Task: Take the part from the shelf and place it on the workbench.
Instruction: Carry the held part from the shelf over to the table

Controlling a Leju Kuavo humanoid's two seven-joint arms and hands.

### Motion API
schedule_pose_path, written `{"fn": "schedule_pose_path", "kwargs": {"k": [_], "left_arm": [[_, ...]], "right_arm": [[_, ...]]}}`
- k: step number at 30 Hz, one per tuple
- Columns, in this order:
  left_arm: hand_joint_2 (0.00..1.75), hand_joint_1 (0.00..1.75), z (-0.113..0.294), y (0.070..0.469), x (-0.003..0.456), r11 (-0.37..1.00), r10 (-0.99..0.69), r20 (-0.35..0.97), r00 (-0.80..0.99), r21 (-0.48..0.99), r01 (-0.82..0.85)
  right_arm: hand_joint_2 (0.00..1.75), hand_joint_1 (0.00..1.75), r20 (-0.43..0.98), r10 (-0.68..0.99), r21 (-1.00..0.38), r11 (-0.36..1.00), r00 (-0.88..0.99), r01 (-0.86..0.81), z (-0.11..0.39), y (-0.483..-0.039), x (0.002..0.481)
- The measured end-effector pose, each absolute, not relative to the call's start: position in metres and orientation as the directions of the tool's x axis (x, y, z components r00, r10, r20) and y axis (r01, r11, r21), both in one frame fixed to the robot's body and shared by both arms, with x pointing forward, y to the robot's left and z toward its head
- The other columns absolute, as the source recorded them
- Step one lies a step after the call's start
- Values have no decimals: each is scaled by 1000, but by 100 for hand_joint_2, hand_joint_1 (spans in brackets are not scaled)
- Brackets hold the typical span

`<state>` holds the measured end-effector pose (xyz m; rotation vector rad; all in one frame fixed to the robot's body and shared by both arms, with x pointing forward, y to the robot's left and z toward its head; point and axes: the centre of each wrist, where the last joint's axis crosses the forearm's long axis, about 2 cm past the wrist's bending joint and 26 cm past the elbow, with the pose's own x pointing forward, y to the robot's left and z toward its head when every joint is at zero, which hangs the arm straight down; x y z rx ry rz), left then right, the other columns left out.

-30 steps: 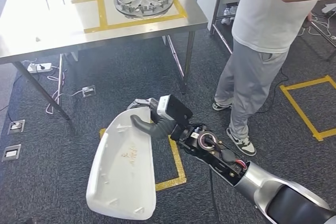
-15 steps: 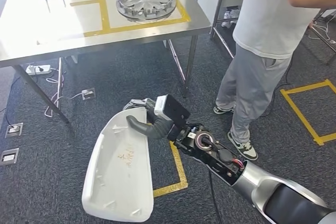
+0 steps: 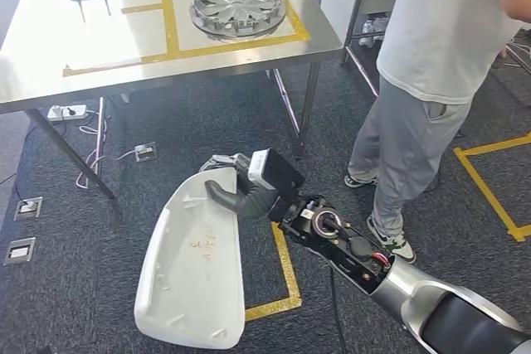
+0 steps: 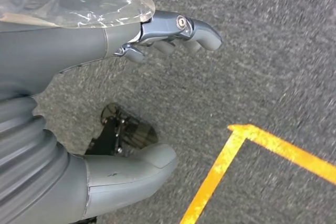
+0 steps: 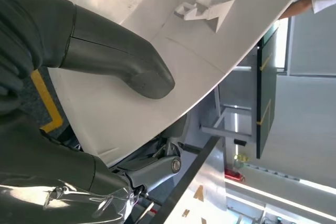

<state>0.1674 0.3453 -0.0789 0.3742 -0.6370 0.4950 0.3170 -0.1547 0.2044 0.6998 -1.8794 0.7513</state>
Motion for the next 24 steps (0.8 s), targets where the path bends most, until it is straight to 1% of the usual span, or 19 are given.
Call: {"fn": "schedule_pose_path", "kwargs": {"k": [24], "left_arm": [[175, 0, -79, 347, 166, 824, 310, 640, 703, 188, -535]], "right_arm": [[175, 175, 918, -128, -204, 660, -375, -723, 206, -159, 316]]}}
